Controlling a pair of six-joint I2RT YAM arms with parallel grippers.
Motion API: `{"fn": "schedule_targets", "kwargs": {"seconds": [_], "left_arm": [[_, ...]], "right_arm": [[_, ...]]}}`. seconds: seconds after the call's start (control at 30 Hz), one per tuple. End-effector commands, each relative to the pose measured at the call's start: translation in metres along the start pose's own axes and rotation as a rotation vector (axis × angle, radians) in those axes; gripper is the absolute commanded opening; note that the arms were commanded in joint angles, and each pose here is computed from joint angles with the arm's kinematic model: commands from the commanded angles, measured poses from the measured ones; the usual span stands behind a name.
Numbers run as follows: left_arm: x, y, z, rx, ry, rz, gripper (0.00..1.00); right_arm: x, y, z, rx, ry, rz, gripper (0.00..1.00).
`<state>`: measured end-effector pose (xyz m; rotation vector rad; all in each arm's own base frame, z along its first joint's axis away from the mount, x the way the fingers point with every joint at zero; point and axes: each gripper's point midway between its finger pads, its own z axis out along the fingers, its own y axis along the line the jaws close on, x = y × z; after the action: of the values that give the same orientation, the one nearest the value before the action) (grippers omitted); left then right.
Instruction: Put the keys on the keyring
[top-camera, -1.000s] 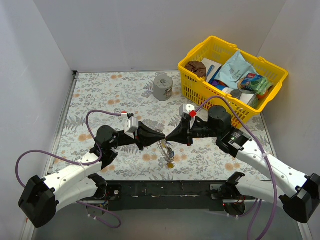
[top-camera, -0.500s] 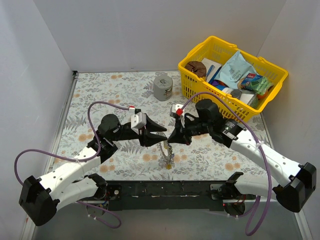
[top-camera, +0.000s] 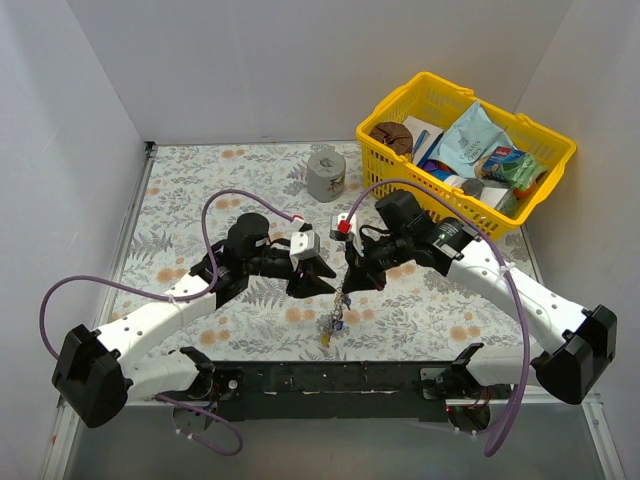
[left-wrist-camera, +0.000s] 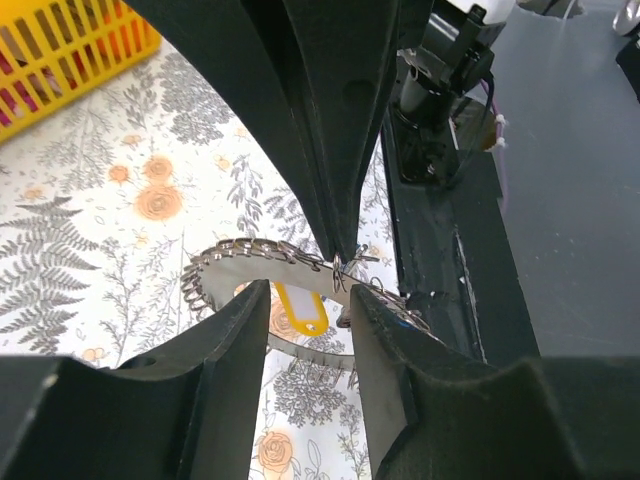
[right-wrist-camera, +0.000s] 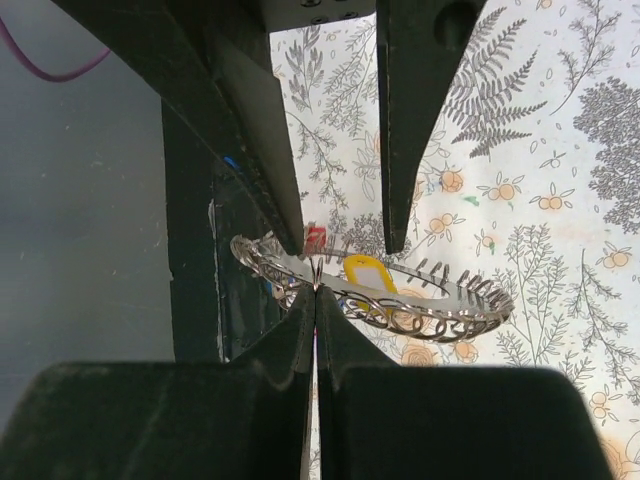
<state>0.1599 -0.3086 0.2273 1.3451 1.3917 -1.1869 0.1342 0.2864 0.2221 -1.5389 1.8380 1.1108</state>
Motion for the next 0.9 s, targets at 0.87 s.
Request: {"fn": "schedule_targets", "kwargs": {"seconds": [0.87], "left_arm": [[-0.008, -0.011, 0.014, 0.120, -0.021, 0.006, 0.00]], "right_arm": [[-0.021, 0.011, -0.004, -0.039, -0.094, -0.066, 0.01]]}}
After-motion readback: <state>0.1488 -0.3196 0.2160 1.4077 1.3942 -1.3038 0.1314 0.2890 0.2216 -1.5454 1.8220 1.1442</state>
